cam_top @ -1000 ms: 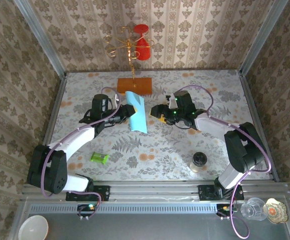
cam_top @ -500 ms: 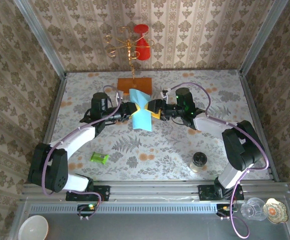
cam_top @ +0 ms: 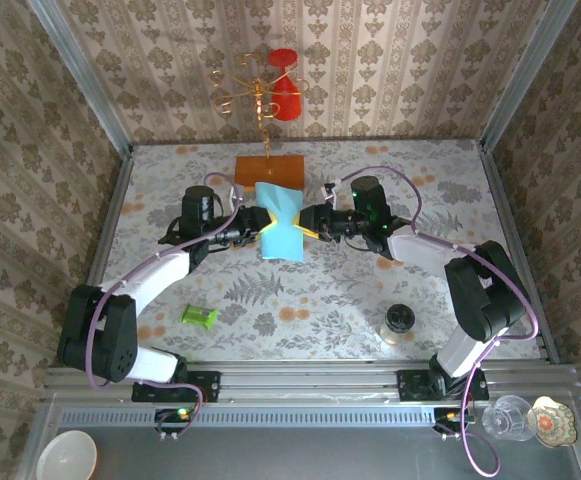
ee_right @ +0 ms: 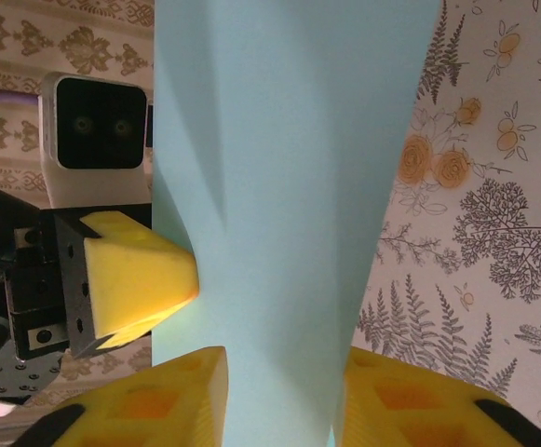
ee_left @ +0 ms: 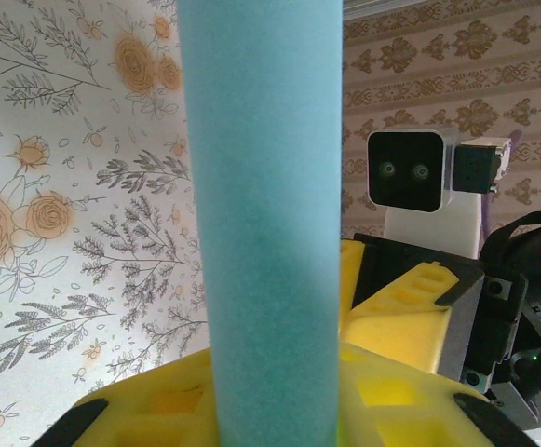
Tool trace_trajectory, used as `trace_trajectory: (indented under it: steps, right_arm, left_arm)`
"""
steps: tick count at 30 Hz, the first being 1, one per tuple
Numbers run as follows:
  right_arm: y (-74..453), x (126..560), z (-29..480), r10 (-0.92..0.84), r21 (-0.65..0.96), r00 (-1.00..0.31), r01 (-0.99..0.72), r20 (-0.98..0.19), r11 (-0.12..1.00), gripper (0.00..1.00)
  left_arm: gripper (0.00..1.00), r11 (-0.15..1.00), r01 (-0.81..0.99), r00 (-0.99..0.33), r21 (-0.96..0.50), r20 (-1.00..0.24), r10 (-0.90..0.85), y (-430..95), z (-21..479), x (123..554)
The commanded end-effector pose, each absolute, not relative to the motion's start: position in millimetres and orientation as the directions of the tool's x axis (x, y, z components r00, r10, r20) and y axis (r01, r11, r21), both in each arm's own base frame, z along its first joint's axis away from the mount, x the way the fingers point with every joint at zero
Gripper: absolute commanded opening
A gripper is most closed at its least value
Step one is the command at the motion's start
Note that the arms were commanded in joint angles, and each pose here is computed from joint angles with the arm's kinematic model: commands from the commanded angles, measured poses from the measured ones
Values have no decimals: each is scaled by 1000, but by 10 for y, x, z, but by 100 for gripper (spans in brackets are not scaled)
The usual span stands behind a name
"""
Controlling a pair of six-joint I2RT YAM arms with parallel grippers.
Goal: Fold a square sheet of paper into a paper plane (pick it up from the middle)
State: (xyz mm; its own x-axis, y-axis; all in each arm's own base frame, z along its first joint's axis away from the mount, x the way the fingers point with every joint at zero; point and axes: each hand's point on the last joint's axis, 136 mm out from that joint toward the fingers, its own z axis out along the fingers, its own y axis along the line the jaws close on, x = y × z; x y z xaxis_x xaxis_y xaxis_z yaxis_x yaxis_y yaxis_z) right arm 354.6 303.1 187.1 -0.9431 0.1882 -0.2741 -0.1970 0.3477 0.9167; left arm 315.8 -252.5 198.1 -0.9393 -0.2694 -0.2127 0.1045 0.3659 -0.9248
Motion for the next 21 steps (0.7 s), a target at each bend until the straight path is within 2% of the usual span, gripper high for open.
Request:
trace_trajectory:
  steps: [1,7,10,14,21]
  right_arm:
    - [3038,3544,1978,181,910,-936,-227,-303,348,29]
    - [3011,3589,1961,194,895,-932,-214,-307,391,8]
    - [2934,3615,1934,213,875,-923,-202,-319,440,1]
    - [2740,3612,1895,222,843,-922,-165,-316,512,0]
    - [2382,3440,2040,174,726,-912,-169,-372,667,0]
  left_arm:
    - [28,376,115,-939,-919,-224,-261,-2521,1946,3179]
    - [32,383,101,-941,-918,-213,-261,-2512,1900,3181]
    - [43,412,80,-938,-908,-208,-277,-2449,1829,3203]
    - [65,506,17,-922,-862,-209,-325,-2198,1631,3253]
    - [82,601,-79,-876,-795,-232,-422,-1706,1398,3292]
